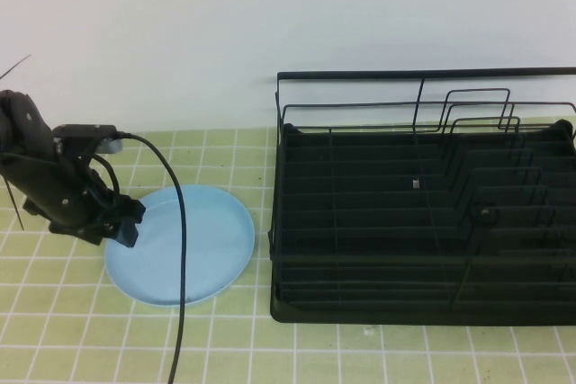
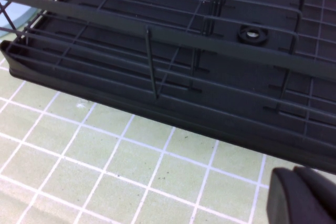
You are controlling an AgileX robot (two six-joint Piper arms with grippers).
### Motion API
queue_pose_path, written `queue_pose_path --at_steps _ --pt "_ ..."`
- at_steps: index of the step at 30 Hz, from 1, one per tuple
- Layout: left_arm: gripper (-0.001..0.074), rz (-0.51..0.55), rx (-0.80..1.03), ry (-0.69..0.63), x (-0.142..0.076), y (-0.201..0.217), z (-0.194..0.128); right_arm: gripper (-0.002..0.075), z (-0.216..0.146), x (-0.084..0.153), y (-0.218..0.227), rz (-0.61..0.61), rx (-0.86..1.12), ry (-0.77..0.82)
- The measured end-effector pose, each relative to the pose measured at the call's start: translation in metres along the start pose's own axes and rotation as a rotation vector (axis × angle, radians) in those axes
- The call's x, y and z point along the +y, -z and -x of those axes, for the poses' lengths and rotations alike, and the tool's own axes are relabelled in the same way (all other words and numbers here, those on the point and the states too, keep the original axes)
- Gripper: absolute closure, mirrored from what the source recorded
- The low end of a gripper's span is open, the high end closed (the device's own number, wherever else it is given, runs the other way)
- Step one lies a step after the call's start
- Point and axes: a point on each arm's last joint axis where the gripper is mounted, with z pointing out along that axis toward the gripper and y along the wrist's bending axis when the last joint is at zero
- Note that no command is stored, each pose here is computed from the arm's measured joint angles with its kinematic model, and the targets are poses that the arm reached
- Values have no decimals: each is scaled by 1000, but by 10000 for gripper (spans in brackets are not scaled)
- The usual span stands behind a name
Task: Place plate on rack
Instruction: Pick up the plate from the table
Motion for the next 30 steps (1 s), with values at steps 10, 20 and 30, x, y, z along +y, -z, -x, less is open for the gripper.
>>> queue_pose_path --at_steps 10,20,30 --pt "497 -16 -1 18 -1 -3 0 729 0 0 0 -1 -2 0" --pt "497 -11 -10 17 0 -4 1 729 0 0 0 -1 -2 0" --pt "528 -12 49 38 3 -18 -5 729 0 0 0 -1 -2 0"
